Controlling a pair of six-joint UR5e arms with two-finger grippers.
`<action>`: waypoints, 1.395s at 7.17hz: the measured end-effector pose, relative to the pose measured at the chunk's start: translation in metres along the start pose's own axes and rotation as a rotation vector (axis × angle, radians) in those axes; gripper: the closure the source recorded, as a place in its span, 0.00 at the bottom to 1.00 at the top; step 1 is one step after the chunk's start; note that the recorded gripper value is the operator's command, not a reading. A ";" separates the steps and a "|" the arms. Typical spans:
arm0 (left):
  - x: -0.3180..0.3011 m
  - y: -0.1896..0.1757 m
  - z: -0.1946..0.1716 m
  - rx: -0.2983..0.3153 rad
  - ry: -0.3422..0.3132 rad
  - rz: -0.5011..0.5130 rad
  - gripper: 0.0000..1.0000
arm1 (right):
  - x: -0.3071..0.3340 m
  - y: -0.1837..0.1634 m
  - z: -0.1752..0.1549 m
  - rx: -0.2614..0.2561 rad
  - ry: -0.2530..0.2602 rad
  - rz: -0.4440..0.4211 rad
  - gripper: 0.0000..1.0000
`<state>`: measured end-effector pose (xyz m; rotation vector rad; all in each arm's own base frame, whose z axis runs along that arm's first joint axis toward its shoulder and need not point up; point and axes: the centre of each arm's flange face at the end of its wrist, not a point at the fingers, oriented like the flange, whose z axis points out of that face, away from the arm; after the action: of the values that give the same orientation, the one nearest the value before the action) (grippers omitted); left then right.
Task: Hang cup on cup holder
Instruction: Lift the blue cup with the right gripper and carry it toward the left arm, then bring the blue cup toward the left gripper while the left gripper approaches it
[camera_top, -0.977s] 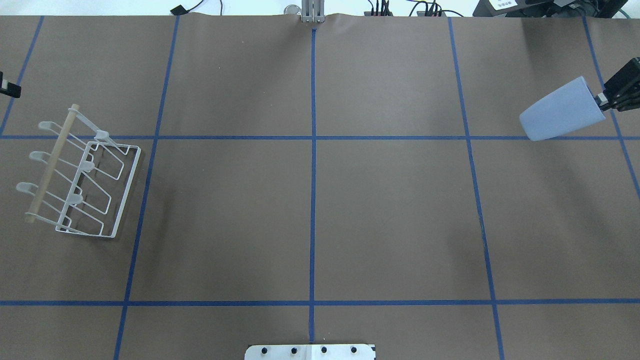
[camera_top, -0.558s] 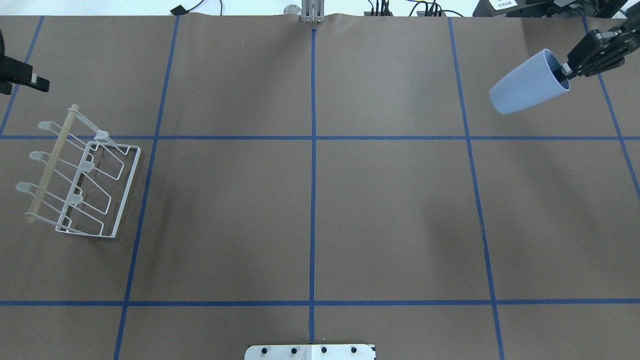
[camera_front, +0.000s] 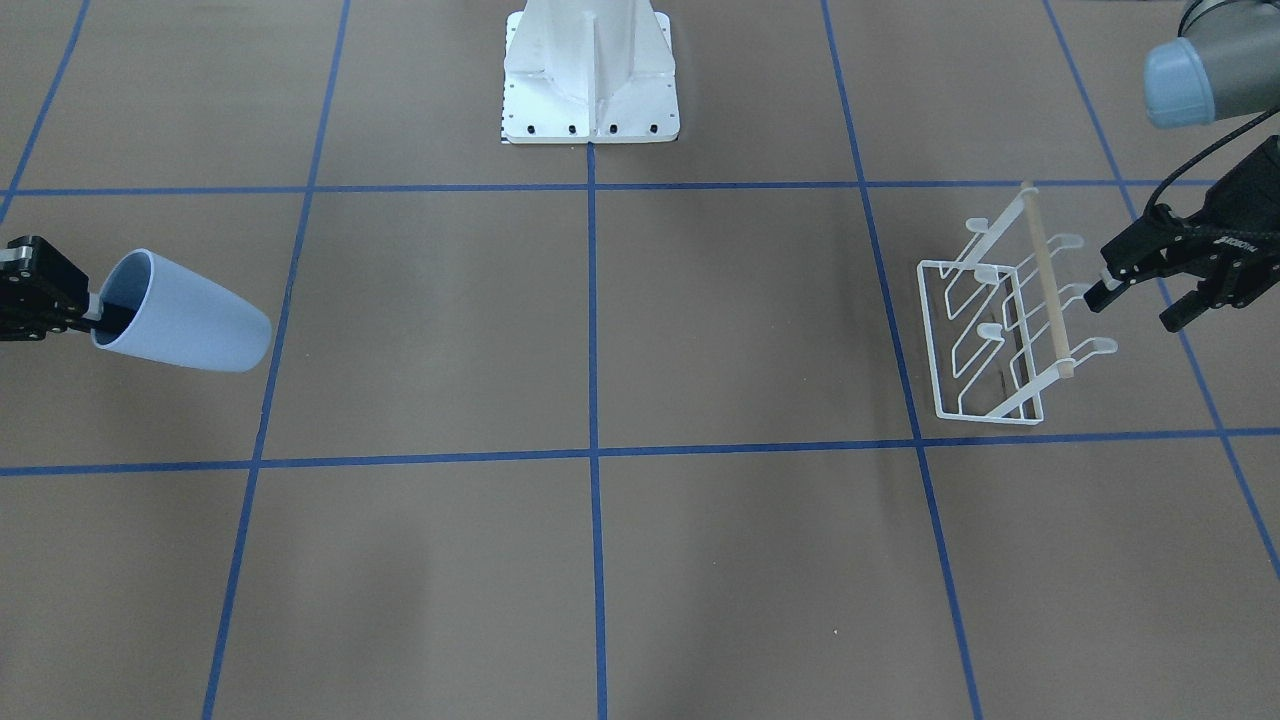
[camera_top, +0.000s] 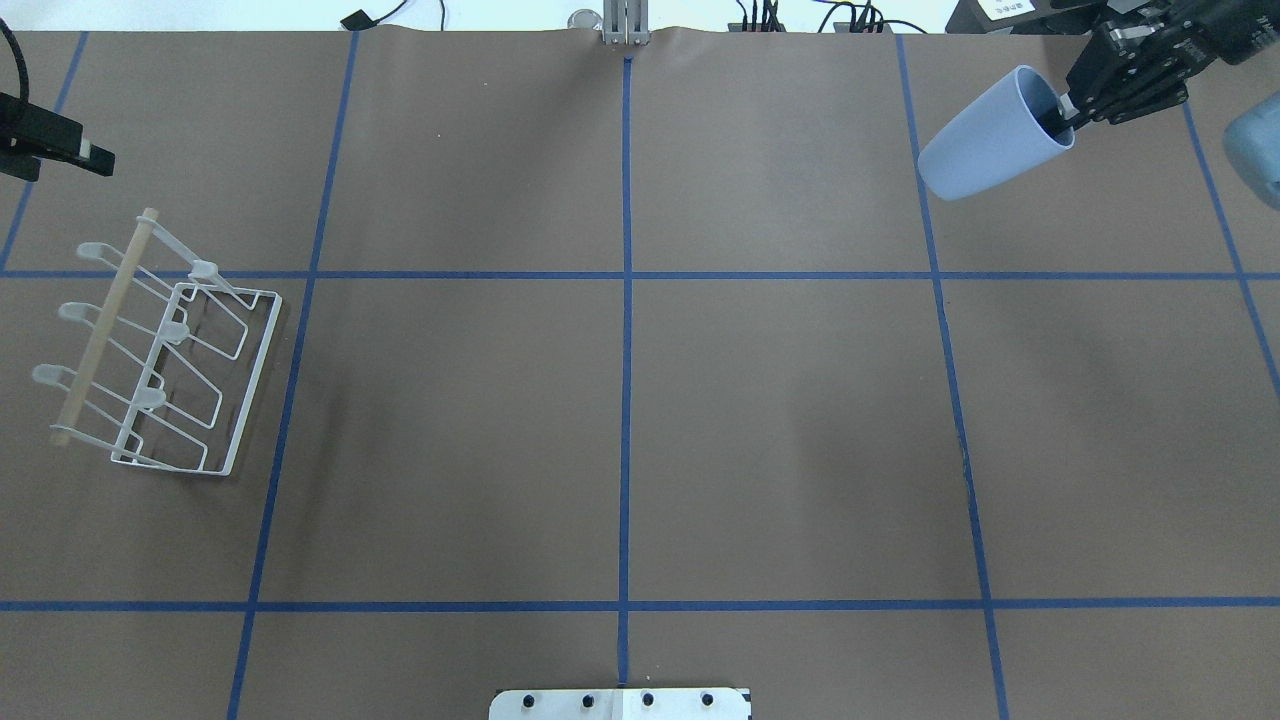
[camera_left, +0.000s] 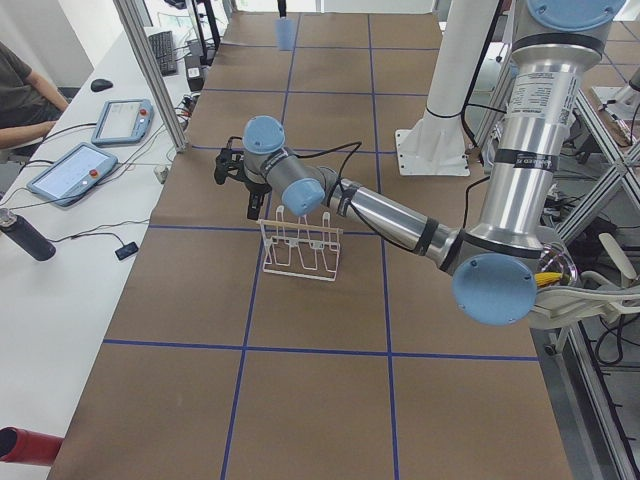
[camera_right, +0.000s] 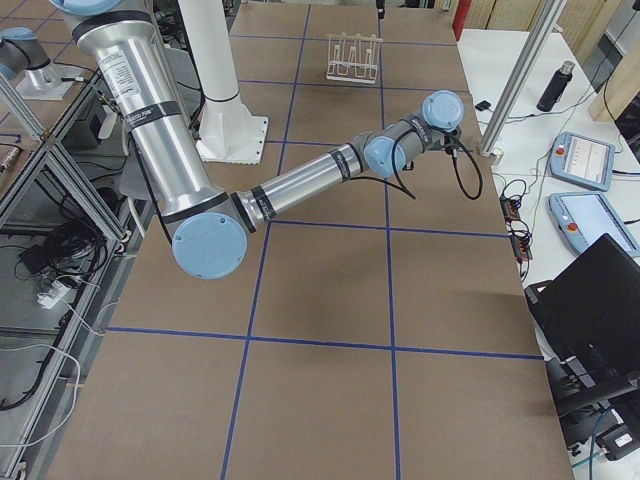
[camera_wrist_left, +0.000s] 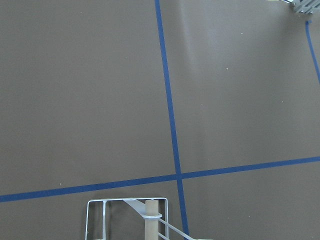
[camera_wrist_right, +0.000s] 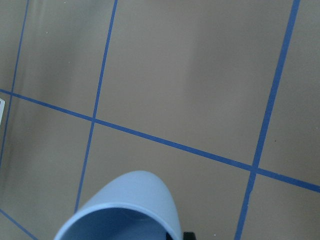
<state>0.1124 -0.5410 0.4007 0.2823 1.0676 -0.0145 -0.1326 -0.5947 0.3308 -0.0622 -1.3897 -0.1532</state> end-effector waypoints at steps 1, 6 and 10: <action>0.001 -0.001 0.000 0.000 0.001 0.002 0.02 | -0.001 0.004 0.004 -0.076 -0.093 0.041 1.00; 0.062 -0.011 0.016 -0.018 0.058 -0.098 0.02 | 0.022 0.002 0.045 -0.406 -0.585 0.083 1.00; 0.230 -0.010 0.045 -0.091 0.253 -0.212 0.02 | -0.022 -0.041 0.099 -0.381 -0.817 0.110 1.00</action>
<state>0.2609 -0.5324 0.2199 0.0888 1.3428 -0.1230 -0.2389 -0.6204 0.3248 -0.5685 -2.1479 -0.3219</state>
